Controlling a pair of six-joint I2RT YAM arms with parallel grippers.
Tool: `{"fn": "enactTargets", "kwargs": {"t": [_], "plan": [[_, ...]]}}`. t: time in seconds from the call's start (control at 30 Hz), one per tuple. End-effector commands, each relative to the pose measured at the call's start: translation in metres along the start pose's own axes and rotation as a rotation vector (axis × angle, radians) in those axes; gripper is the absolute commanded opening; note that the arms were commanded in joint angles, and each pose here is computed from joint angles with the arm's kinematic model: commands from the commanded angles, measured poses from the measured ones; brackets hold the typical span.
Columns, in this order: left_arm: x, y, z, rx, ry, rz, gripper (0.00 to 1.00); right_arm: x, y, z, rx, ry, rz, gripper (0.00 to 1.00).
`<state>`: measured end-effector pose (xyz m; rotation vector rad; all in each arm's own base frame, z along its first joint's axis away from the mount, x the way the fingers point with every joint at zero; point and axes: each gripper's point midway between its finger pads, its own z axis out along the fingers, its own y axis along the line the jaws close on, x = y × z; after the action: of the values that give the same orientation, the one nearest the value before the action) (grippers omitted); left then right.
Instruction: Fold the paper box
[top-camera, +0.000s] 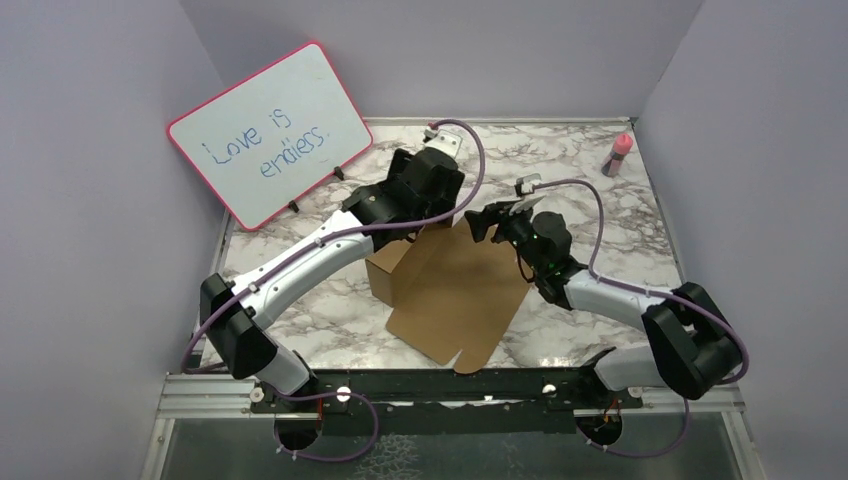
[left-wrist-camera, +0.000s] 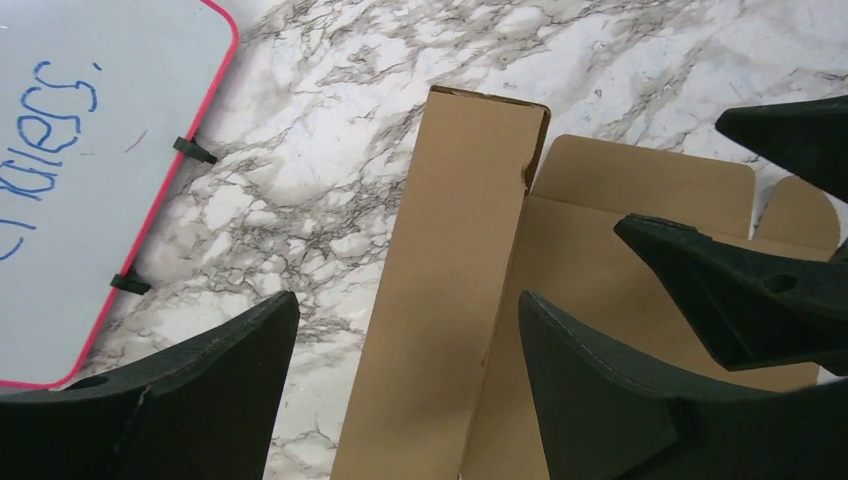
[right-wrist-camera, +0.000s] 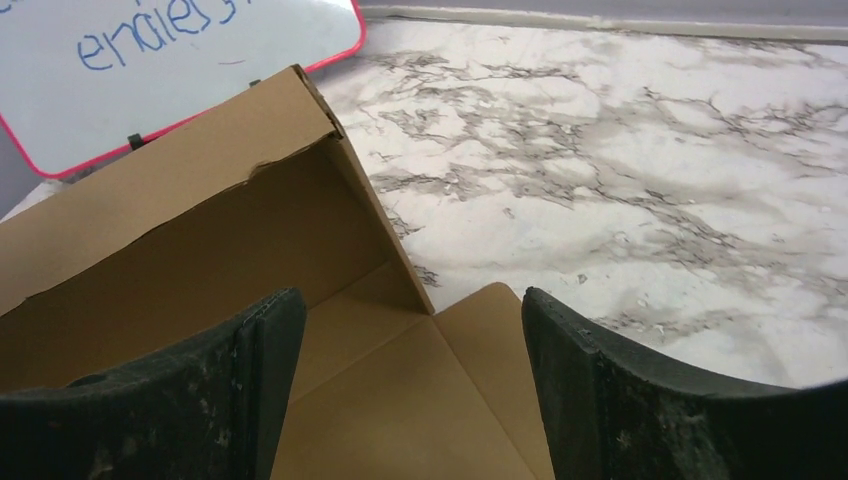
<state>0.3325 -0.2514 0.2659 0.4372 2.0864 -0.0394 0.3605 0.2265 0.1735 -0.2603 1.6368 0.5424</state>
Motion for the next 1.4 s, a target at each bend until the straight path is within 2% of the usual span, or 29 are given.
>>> {"fn": "enactTargets", "kwargs": {"t": [0.0, 0.1, 0.23, 0.53, 0.8, 0.97, 1.1, 1.37], "plan": [[0.001, 0.005, -0.009, -0.145, -0.001, 0.105, 0.81, 0.016, -0.016, -0.022, 0.109, 0.094, 0.058, 0.86], [0.008, -0.008, -0.012, -0.17, 0.011, 0.153, 0.81, 0.025, -0.02, -0.038, 0.134, 0.134, 0.076, 0.87], [0.027, -0.017, -0.016, -0.223, 0.054, 0.211, 0.81, 0.026, -0.029, -0.06, 0.181, 0.123, 0.1, 0.88], [0.073, 0.007, -0.024, -0.442, 0.155, 0.319, 0.81, 0.02, -0.04, -0.075, 0.23, 0.075, 0.093, 0.91], [0.102, 0.012, -0.011, -0.52, 0.208, 0.393, 0.79, 0.012, -0.037, -0.076, 0.219, 0.052, 0.103, 0.92], [0.102, 0.017, -0.005, -0.573, 0.208, 0.435, 0.69, 0.006, -0.037, -0.08, 0.219, 0.029, 0.098, 0.92], [0.097, 0.026, -0.003, -0.601, 0.207, 0.425, 0.44, -0.004, -0.036, -0.083, 0.214, 0.003, 0.099, 0.92], [0.095, 0.043, -0.004, -0.595, 0.238, 0.369, 0.24, -0.033, -0.028, -0.09, 0.178, -0.037, 0.064, 0.93]]}}
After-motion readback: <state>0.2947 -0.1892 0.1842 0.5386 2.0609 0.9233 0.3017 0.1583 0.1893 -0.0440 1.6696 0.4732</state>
